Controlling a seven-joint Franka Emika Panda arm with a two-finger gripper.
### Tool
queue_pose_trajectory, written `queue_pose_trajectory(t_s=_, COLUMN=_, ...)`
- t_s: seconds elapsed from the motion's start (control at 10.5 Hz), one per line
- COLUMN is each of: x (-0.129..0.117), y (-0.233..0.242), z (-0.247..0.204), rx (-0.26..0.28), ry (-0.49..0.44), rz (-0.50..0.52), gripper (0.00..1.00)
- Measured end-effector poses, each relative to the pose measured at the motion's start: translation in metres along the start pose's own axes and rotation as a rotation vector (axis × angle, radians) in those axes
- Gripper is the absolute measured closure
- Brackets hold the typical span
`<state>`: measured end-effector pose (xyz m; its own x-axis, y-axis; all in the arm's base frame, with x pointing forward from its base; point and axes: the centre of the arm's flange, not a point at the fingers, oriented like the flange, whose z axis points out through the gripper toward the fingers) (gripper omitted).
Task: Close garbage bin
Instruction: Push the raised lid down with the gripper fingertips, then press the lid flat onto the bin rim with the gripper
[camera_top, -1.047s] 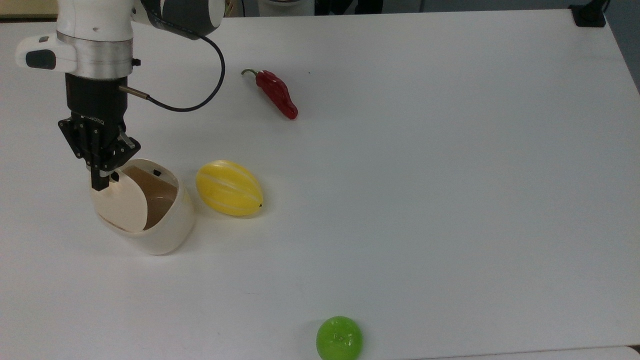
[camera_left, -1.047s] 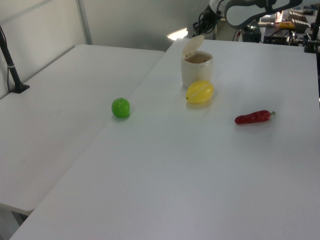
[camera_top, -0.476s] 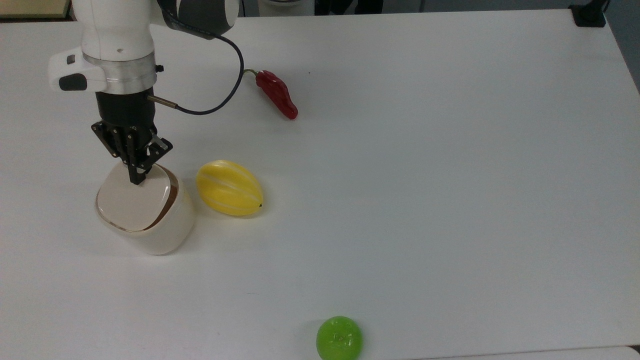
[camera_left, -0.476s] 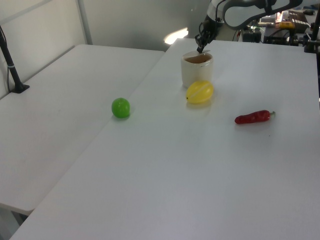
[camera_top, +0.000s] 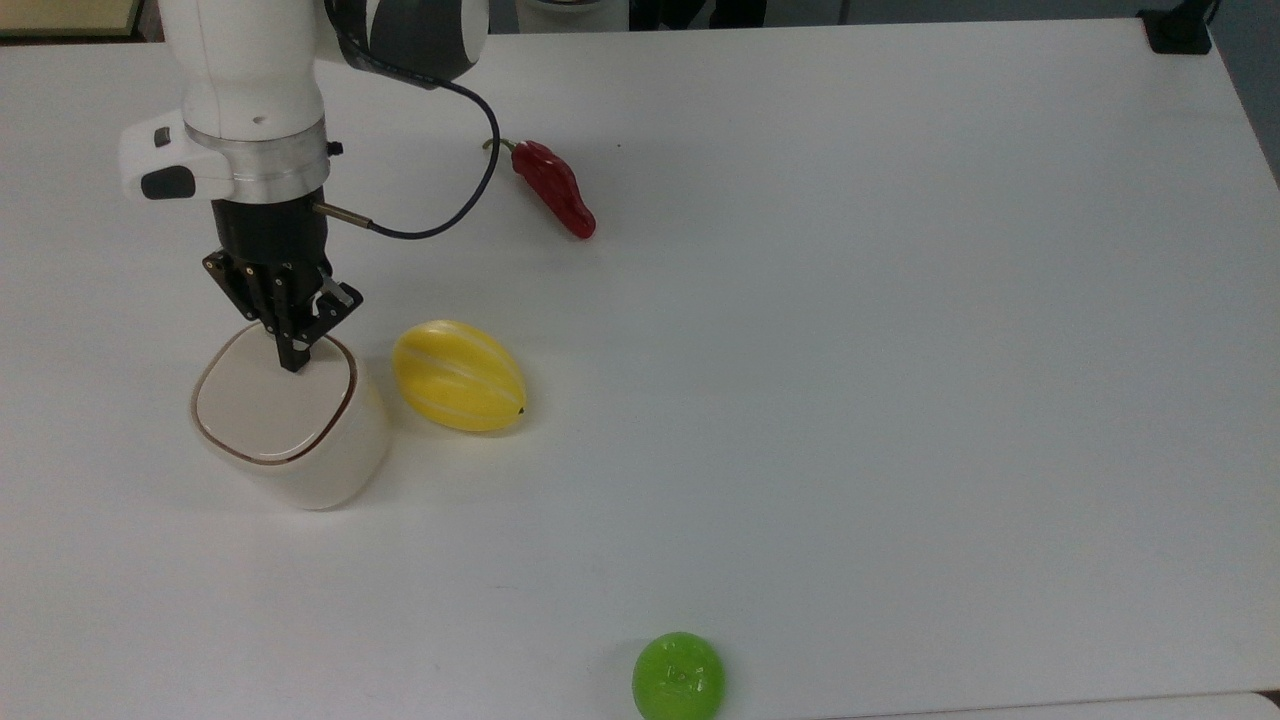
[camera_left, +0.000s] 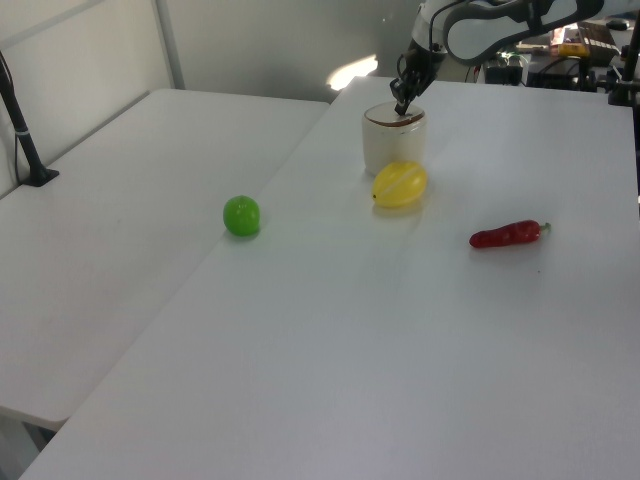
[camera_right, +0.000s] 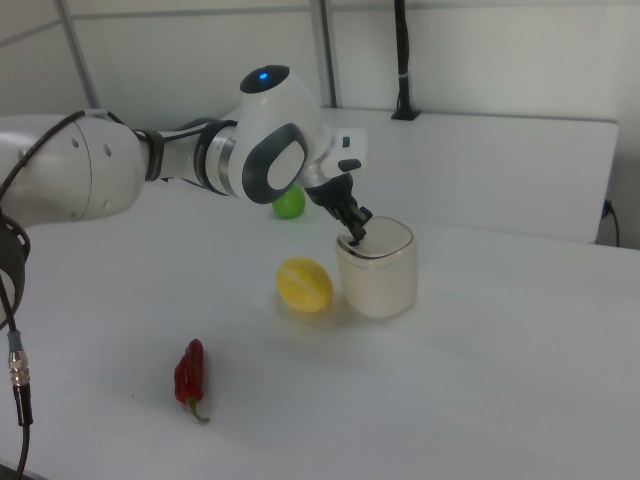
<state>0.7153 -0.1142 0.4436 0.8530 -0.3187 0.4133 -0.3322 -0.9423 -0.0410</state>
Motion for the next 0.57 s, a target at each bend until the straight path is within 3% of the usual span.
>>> queue_pose_trajectory(t_s=0.57, x=-0.0043, y=0.0006, z=0.0073, rx=-0.003, ry=-0.014, rz=-0.004, gripper=0.99)
